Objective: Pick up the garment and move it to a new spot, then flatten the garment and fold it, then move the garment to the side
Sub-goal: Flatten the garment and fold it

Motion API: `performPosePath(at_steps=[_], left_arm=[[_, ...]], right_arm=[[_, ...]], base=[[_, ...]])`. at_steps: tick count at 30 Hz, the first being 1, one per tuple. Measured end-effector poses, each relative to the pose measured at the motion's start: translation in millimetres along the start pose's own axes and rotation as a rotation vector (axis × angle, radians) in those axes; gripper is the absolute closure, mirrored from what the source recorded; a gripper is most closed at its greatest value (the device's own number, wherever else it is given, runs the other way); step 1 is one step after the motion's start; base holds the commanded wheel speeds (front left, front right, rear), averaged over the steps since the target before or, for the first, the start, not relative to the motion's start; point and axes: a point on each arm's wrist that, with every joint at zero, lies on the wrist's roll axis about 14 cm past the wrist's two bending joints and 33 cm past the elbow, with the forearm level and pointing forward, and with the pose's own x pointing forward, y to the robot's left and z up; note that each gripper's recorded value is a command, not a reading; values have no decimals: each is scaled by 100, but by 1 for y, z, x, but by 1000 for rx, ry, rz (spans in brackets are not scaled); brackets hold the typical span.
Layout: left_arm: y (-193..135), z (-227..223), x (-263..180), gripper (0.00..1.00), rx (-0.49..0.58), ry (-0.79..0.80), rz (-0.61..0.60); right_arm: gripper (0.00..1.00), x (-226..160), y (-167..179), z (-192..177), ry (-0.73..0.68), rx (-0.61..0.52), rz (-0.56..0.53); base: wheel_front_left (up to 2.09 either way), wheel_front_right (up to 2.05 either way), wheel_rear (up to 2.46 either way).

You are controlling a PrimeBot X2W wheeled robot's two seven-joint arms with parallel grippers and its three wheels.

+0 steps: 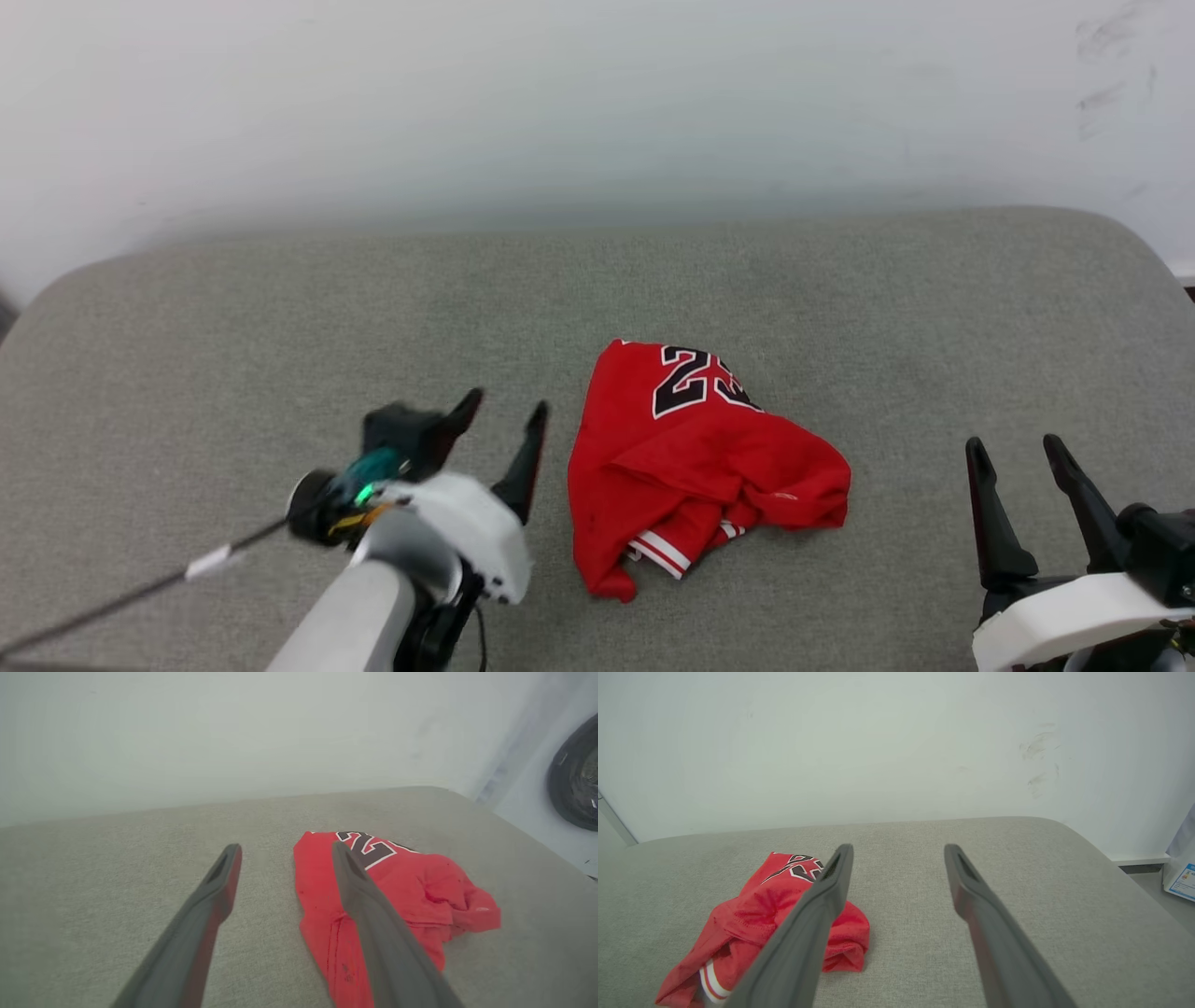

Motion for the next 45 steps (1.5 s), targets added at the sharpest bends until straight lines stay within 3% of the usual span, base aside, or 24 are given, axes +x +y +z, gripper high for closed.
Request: performPosePath(at_steps=[8, 18, 19, 20, 21, 23, 27, 34, 39, 45], left_arm=[[-40, -39, 44, 0, 37, 343, -219], [-63, -114, 49, 0, 50, 744, -357], [-63, -120, 47, 13, 53, 776, -362], [-65, -124, 46, 69, 44, 795, -369], [-66, -125, 46, 100, 36, 803, -376], [-69, -126, 45, 100, 39, 814, -390], [-66, -99, 60, 100, 67, 682, -383], [-27, -56, 64, 100, 41, 511, -242], [24, -51, 33, 100, -25, 457, -58], [71, -94, -45, 100, -146, 538, 171]], right_arm=[[0, 13, -4, -11, 30, -1, -15], [0, 14, -30, -30, 69, 4, -95], [0, 14, -32, -32, 74, 7, -101], [0, 13, -33, -34, 81, 9, -106], [0, 12, -34, -35, 80, 9, -110], [0, 13, -35, -35, 76, 14, -113], [0, 14, -36, -35, 70, 18, -115], [0, 19, -25, -33, 63, 28, -80], [0, 23, -14, -29, 55, 32, -44], [0, 23, -1, -25, 49, 36, -2]], base=[[0, 0, 0], [0, 0, 0], [0, 0, 0], [0, 0, 0], [0, 0, 0], [0, 0, 0], [0, 0, 0], [0, 0, 0], [0, 0, 0], [0, 0, 0]])
